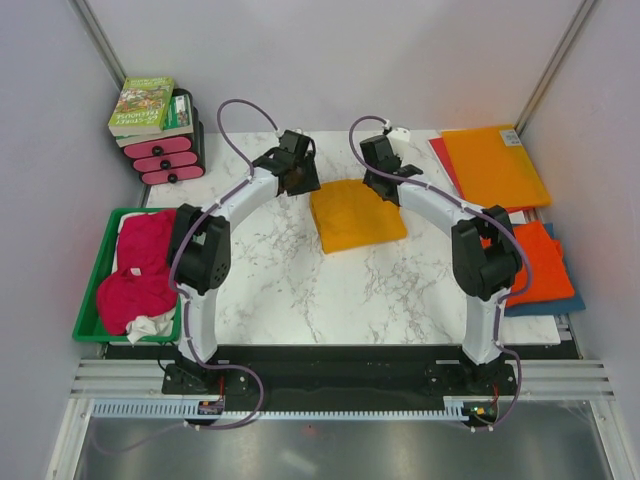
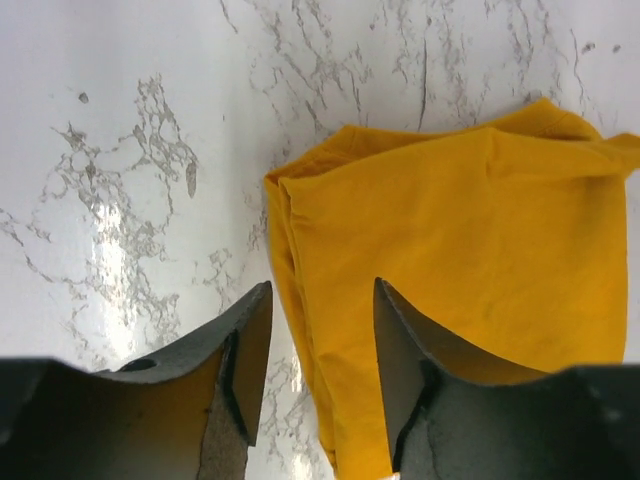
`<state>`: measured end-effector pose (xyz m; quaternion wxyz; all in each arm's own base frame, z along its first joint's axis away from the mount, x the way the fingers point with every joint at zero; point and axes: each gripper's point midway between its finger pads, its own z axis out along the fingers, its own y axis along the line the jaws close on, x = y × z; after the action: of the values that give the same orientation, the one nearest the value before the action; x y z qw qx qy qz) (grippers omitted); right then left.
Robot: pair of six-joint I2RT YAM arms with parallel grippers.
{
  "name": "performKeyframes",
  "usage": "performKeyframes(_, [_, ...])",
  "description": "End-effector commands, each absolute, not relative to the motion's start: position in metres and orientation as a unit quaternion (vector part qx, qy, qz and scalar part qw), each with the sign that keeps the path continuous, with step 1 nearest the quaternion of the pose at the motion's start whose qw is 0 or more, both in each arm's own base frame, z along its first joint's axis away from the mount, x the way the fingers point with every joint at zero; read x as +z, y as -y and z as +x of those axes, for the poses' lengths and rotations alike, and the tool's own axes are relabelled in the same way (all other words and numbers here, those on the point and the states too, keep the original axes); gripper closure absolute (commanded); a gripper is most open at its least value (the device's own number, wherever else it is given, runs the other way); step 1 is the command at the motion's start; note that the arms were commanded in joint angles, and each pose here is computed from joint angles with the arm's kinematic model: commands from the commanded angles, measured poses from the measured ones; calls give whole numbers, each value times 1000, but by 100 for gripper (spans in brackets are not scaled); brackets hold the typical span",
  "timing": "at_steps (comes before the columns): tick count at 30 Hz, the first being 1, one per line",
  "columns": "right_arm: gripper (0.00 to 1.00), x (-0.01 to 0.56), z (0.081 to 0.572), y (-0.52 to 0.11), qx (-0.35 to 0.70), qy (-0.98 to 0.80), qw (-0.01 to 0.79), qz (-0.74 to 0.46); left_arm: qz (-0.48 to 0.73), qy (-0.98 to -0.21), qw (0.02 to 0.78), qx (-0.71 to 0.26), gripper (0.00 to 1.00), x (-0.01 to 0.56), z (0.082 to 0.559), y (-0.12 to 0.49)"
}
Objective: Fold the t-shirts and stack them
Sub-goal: Fold the long partially folded tshirt into a neat square, then put the neatly folded tshirt into the corner of the board with the right arm
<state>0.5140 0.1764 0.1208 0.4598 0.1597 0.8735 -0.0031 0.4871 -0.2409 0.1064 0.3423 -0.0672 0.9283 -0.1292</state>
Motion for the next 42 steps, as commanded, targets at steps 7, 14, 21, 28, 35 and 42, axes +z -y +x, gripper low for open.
performKeyframes(7, [100, 41, 454, -200, 34, -914, 372, 157, -23, -937, 269, -221, 64, 83, 424, 301])
performKeyframes(14, [100, 5, 427, -197, 12, -930, 336, 150, -4, -949, 233, -213, 68, 51, 396, 314])
performKeyframes(21, [100, 2, 388, -208, 13, -936, 325, 138, -23, -958, 225, -174, 71, 41, 363, 285])
performKeyframes(28, [100, 0, 333, -220, 22, -939, 316, 134, -26, -965, 218, -142, 73, 38, 320, 250])
performKeyframes(35, [100, 3, 292, -230, 29, -939, 319, 123, -16, -965, 225, -133, 73, 48, 282, 233])
performKeyframes(42, [79, 85, 330, -231, 6, -905, 417, 85, -3, -948, 286, -140, 57, 85, 278, 226])
